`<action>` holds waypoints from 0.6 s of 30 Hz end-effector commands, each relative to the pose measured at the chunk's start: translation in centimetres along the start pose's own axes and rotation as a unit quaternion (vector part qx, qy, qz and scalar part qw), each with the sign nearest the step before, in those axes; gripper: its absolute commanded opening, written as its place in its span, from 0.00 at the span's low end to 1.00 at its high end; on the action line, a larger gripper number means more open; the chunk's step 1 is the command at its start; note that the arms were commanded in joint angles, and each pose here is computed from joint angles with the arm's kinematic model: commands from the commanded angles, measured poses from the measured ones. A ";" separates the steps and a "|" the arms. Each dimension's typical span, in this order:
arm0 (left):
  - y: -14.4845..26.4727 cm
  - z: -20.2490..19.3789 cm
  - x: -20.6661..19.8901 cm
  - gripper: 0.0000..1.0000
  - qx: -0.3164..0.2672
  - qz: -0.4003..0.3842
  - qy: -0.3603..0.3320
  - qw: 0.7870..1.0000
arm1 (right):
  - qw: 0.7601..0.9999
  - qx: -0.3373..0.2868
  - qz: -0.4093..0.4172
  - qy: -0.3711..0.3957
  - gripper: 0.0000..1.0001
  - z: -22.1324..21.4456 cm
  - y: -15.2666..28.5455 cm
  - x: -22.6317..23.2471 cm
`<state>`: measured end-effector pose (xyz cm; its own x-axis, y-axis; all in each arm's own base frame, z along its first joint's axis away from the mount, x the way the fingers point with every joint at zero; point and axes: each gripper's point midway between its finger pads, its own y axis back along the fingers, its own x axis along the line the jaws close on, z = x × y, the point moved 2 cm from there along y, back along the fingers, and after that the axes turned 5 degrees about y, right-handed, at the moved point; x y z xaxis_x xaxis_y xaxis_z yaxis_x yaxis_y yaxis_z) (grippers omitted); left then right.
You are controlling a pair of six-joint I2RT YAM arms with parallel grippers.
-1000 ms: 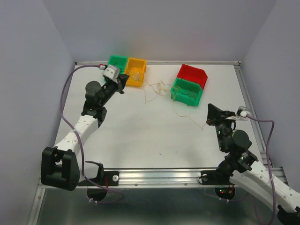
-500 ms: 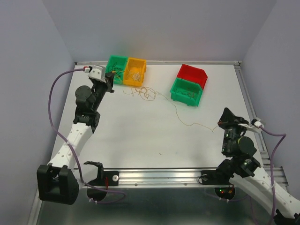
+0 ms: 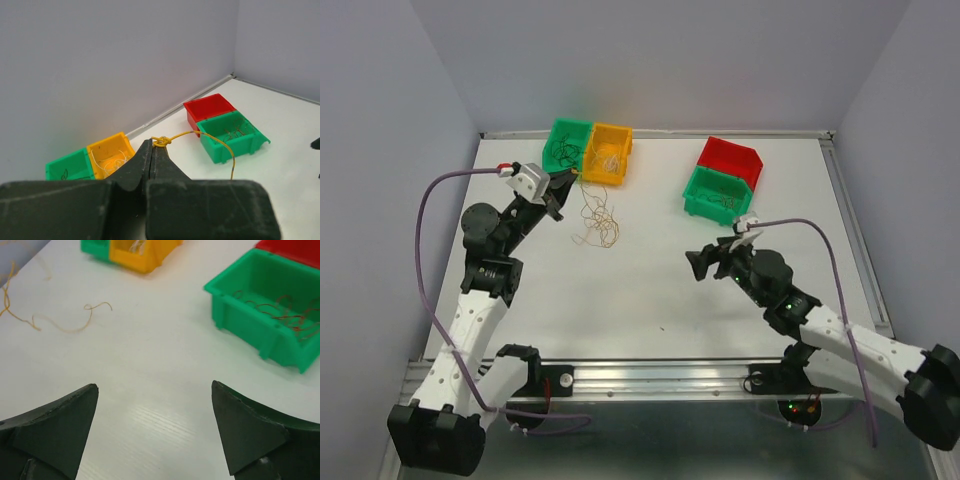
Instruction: Untangle the cables
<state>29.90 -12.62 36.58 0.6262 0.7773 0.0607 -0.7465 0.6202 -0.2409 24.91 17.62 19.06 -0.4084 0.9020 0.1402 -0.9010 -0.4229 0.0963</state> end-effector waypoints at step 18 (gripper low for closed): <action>2.7 3.6 -4.6 0.00 -0.021 -0.095 -0.035 0.995 | 0.868 -0.129 0.475 0.068 1.00 3.1 -4.2 16.8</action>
<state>25.36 -14.00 36.86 0.7319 0.6709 0.1192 -0.6423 0.7376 -0.2081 23.15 32.49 18.93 -0.9626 0.2701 0.0225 -0.2708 -0.9619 -0.0378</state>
